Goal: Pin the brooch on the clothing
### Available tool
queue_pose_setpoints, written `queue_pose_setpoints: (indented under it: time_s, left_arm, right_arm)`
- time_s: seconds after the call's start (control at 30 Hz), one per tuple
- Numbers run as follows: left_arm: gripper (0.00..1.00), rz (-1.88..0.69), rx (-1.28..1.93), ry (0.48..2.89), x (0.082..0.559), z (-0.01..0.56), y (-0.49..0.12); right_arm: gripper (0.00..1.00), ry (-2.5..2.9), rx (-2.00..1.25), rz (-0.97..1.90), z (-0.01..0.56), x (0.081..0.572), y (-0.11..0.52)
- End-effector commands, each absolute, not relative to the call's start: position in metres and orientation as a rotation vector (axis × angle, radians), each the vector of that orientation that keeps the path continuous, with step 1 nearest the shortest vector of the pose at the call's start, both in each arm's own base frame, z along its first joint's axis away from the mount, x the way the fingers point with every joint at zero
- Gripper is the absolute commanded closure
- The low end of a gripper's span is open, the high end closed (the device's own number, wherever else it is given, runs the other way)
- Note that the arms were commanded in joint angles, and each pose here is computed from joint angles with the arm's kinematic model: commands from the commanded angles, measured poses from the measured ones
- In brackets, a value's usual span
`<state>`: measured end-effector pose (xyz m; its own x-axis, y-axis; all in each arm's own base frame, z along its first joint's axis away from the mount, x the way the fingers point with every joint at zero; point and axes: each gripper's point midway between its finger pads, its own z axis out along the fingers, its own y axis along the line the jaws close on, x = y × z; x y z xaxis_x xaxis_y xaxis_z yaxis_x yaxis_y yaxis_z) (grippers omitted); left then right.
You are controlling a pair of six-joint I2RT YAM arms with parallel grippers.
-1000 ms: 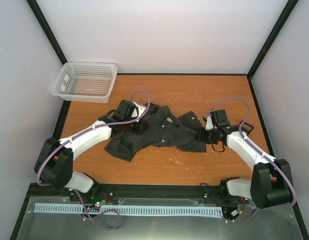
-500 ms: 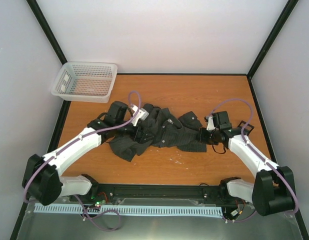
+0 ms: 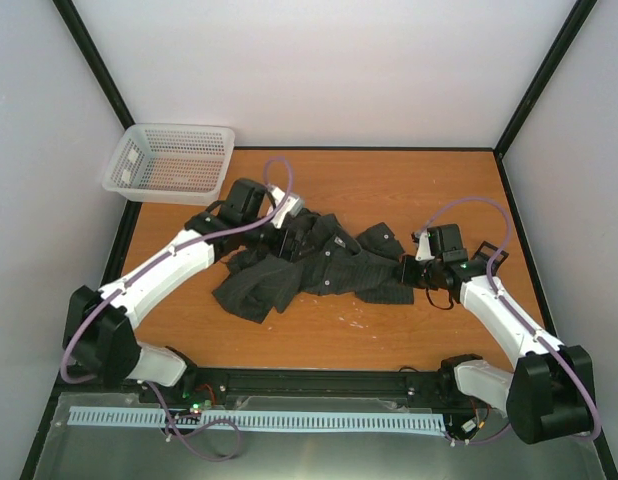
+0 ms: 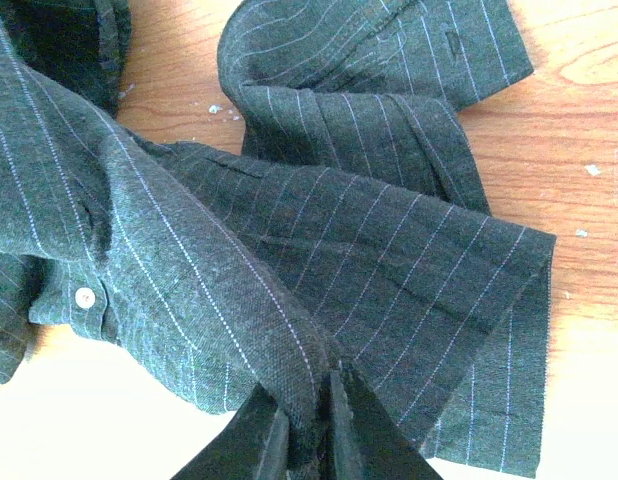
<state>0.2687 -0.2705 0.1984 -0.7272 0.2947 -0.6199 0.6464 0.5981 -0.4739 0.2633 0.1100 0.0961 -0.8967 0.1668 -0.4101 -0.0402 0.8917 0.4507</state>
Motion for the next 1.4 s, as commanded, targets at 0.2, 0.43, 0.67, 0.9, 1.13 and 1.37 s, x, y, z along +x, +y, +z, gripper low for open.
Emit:
queue_pose_setpoints:
  time_s: [0.2,0.43,0.67,0.9,1.13,1.37]
  left_arm:
    - [0.13,-0.831,0.693,2.440,0.309,0.183,-0.275]
    - [0.14,-0.733,0.663,2.465,0.321,0.173,-0.269]
    - [0.09,-0.659,0.630,2.485,0.329,0.173,-0.263]
    - [0.04,-0.565,0.600,2.527,0.327,0.166,-0.248]
    - [0.16,-0.613,0.600,2.596,0.307,0.153,-0.245]
    - [0.39,-0.813,0.634,2.571,0.286,0.163,-0.259]
  right_arm:
    - [0.88,2.571,0.110,0.621,0.105,0.265,0.105]
    - [0.88,2.564,0.108,0.629,0.105,0.265,0.105]
    - [0.88,2.568,0.106,0.630,0.104,0.265,0.106]
    - [0.88,2.570,0.107,0.635,0.102,0.265,0.106]
    - [0.88,2.574,0.102,0.638,0.102,0.264,0.106]
    - [0.88,2.574,0.101,0.644,0.101,0.264,0.107]
